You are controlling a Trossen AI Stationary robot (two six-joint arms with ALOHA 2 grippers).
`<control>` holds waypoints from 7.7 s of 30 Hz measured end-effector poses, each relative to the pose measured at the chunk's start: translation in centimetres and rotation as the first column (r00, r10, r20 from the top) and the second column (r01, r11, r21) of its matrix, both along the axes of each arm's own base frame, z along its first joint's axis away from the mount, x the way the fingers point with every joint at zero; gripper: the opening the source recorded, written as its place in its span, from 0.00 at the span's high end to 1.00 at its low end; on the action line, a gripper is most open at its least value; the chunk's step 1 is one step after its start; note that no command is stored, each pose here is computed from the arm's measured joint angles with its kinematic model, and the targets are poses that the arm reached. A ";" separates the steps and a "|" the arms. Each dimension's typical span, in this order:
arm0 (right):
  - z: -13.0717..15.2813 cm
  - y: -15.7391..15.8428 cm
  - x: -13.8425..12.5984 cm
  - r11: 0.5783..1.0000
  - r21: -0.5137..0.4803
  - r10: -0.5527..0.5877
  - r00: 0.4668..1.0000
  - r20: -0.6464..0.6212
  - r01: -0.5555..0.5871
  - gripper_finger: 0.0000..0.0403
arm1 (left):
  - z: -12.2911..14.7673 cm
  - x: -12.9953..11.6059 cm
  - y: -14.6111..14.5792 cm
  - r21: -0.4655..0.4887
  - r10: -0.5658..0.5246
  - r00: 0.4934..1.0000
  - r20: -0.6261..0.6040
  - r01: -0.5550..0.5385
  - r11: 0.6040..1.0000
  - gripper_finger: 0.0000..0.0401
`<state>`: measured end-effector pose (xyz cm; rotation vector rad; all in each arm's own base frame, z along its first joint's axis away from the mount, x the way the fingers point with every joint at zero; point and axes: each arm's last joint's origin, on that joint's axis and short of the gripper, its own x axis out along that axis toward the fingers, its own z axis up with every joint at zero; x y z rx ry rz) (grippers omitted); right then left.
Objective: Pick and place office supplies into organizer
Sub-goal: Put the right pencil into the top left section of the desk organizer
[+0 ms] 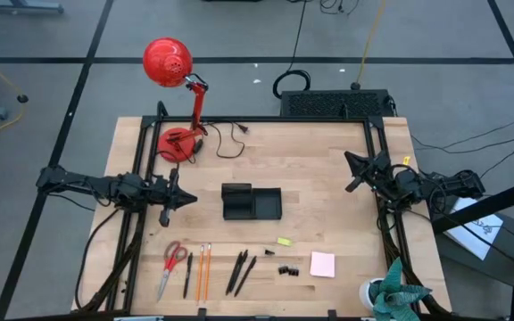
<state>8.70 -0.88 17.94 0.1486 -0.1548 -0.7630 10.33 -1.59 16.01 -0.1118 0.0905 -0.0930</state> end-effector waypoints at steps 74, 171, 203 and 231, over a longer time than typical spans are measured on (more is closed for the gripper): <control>0.5 0.0 -0.1 0.999 -0.033 -0.005 1.000 0.014 0.005 0.99 | 7.6 4.2 -6.1 0.133 0.129 0.732 -0.669 -0.053 0.990 0.94; 1.1 0.3 0.1 0.976 -0.174 0.125 0.992 -0.032 -0.129 0.99 | 2.6 18.6 -17.4 -0.076 0.087 0.159 -0.983 -0.798 0.598 0.80; 0.8 0.4 0.2 0.981 -0.138 0.136 0.990 -0.027 -0.138 0.99 | 0.2 17.9 -15.6 -0.007 0.105 0.084 -0.991 -0.815 0.579 0.59; 0.8 0.4 0.2 0.981 -0.138 0.135 0.990 -0.027 -0.138 0.99 | -2.7 17.7 -15.7 0.081 0.143 0.002 -0.990 -0.816 0.573 0.59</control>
